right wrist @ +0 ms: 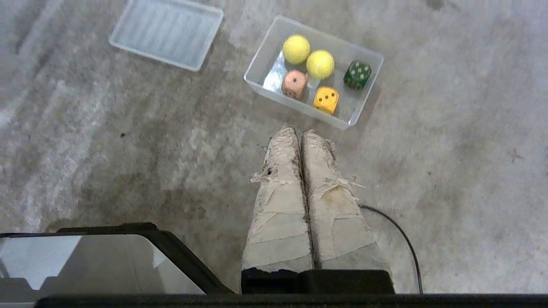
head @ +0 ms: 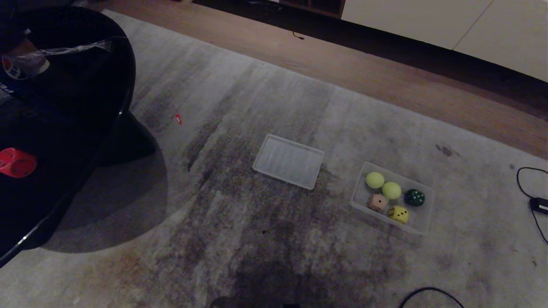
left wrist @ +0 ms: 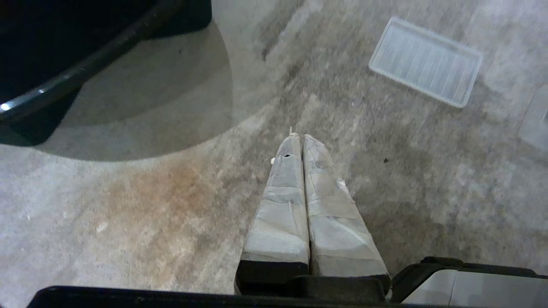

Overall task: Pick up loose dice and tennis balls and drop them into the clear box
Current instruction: Pick up toys out of the box

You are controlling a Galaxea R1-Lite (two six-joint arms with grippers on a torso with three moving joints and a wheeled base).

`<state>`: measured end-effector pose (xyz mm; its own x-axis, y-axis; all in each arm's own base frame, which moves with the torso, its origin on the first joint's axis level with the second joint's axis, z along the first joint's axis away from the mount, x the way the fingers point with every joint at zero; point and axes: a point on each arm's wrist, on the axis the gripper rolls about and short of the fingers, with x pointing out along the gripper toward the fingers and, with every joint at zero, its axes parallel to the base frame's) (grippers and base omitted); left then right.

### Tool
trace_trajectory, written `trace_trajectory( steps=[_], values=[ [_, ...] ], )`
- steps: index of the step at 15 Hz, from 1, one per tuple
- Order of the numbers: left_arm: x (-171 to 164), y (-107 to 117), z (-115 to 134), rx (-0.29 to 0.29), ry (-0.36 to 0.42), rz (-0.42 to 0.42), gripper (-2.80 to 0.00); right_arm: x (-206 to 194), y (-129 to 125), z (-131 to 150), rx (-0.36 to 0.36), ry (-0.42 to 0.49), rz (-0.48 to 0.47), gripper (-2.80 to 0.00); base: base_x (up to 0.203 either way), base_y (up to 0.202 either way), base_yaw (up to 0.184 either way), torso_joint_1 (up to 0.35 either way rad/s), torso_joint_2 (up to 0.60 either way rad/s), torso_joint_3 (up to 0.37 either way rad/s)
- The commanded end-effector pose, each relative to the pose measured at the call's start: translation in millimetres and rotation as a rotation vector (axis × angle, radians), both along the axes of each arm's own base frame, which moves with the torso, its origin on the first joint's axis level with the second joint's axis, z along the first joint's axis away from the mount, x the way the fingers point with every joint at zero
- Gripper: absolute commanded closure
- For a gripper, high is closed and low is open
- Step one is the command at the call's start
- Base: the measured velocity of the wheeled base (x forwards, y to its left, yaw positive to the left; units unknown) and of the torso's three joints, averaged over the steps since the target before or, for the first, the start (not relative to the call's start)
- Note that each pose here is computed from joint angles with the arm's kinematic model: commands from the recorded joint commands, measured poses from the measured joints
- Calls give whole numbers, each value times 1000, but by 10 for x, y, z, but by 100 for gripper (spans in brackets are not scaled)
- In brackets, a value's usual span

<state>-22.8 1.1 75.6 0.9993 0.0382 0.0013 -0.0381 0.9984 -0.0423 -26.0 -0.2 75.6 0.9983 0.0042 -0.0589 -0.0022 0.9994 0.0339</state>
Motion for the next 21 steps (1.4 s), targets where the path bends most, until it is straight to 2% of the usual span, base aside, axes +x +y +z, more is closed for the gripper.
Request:
trace_trajectory(
  steps=[1,21],
  values=[
    [2,0,-4,-1,3,0,0,1,0,0,1,2,0,0,0,0,0,2,3,208],
    [2,1,-4,-7,3,3,0,1,1,-1,-20,2,8,0,0,0,0,3,2,201]
  ],
)
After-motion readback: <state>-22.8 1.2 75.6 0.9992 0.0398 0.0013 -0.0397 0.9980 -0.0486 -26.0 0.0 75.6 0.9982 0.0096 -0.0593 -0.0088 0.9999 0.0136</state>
